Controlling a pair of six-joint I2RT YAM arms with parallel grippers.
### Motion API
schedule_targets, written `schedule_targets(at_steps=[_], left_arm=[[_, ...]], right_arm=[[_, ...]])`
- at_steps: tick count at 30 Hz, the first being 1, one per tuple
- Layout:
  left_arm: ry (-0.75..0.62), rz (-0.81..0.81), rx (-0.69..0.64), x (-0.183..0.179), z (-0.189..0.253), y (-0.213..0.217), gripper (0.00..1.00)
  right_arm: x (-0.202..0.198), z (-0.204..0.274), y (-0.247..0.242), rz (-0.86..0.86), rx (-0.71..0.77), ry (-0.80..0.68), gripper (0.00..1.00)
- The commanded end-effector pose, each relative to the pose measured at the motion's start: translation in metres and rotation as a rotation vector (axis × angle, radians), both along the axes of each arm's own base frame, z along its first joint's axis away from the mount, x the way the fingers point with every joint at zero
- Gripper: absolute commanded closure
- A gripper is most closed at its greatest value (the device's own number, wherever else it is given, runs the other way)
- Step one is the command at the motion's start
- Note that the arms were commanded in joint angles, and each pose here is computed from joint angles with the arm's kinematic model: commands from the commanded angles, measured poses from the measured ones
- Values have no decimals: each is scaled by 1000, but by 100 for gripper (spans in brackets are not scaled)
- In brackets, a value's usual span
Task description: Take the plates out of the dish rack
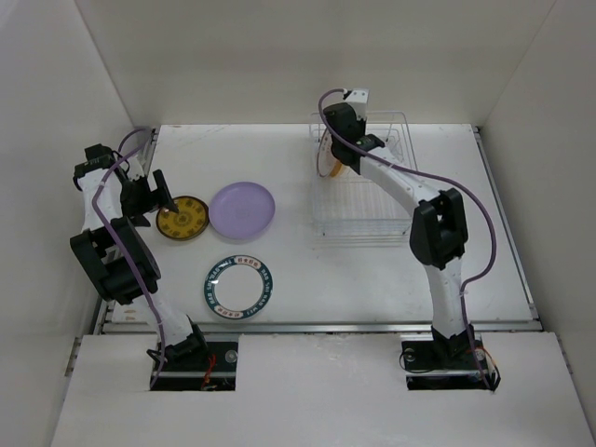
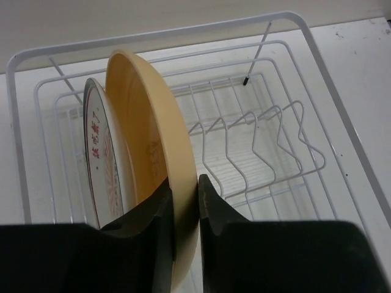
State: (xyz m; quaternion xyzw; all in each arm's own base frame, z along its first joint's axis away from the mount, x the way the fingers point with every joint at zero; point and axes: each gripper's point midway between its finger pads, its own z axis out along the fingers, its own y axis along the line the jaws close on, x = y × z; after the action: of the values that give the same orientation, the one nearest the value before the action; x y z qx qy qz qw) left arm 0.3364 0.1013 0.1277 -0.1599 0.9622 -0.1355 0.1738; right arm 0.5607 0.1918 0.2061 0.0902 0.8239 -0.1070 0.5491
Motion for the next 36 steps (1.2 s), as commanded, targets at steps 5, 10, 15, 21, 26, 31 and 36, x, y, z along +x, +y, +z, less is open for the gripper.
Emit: schedule_targets(at_steps=[5,10,15,21,26,31,36], left_arm=[[-9,-17,-18,-1,3,-4,10],[-45,-20,-9,-1,15,-5,10],[-71,-26,-18,-1,23,-9,10],[-105,-38,-9,-1,30,-11,10],[-113,-39,-5,-1,27,-11,9],[-97,-27,-2,-1,24,-9,9],[-89,-21,13,-2,20,-6,9]], right_arm=[[-25,82,-42,-222,-123,-168,100],[-57,144,-66,-386,-241,-264,100],[-83,192,-83,-455,-224,-327,100],[-120,239,-34,-256,-122,-414,100],[-128,202,111,343,-4,-363,100],[-109,111,214,601,199,-158,100],[-104,60,264,701,304,-49,100]])
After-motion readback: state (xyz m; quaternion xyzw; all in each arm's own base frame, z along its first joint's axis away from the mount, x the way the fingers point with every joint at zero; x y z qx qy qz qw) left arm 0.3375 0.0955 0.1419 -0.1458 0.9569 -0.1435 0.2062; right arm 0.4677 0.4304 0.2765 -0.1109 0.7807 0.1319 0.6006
